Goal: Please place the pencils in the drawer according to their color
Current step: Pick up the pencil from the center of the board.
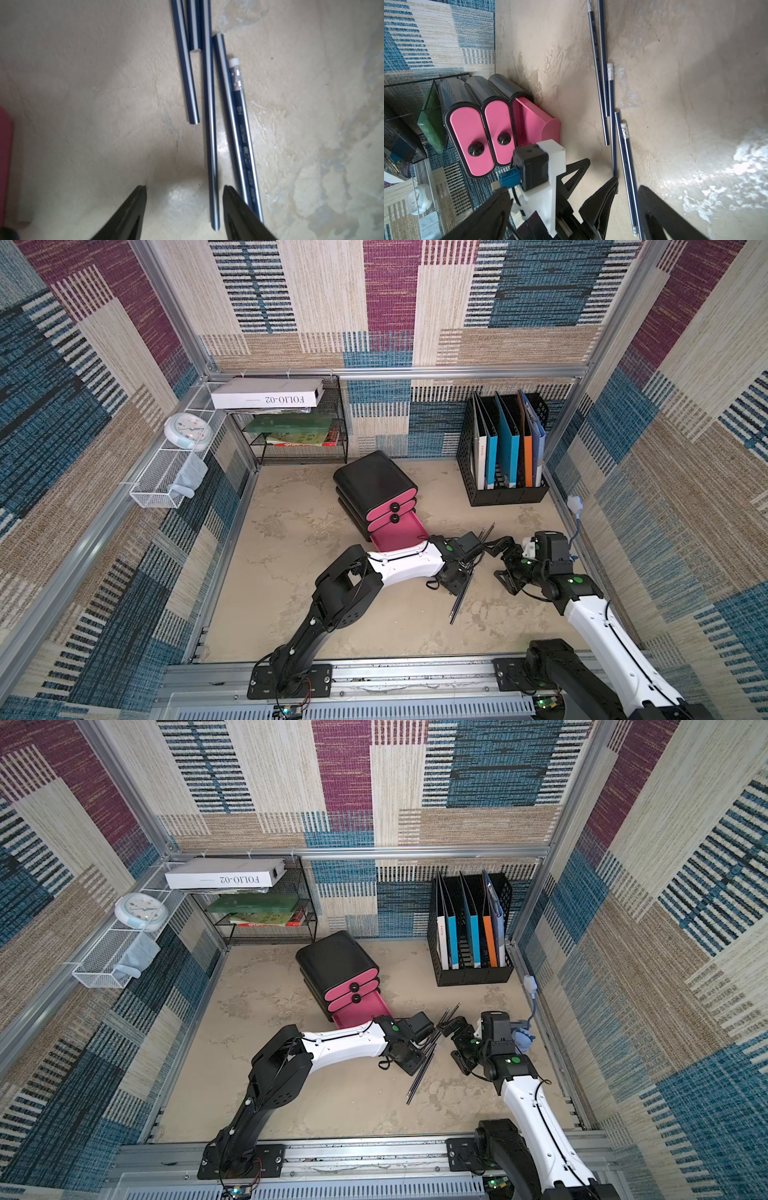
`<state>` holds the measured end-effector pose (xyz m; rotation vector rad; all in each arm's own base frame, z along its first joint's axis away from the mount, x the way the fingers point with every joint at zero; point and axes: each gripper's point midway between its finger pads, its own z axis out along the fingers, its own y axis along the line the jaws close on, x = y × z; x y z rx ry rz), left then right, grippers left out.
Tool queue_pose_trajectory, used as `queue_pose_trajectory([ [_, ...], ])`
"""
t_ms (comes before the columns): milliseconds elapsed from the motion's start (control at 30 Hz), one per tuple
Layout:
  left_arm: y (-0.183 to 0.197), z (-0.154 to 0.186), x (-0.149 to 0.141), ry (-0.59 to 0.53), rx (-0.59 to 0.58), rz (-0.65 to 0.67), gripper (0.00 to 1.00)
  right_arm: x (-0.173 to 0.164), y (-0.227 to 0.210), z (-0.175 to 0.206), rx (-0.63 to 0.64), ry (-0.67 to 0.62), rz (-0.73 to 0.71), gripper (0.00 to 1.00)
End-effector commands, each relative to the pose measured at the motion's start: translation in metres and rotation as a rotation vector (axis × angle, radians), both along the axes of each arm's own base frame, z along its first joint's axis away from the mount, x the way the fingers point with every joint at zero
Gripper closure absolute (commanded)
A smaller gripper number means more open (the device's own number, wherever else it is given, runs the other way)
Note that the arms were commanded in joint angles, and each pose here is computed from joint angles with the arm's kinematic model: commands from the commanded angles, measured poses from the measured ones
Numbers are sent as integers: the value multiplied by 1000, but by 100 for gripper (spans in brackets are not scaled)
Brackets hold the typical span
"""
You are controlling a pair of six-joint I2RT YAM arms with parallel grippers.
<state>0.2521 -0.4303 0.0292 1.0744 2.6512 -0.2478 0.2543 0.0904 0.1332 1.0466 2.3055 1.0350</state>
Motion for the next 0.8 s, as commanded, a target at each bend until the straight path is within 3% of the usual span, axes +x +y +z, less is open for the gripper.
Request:
queue_pose_trajectory([
  [0, 4, -5, 0, -8, 36, -8, 39, 3, 2, 4, 10, -22, 6, 2],
  [467, 8, -20, -4, -3, 90, -24, 48, 5, 1, 5, 19, -26, -1, 2],
  [767, 6, -24, -9, 18, 86, -35, 59, 6, 1, 6, 27, -30, -6, 2],
])
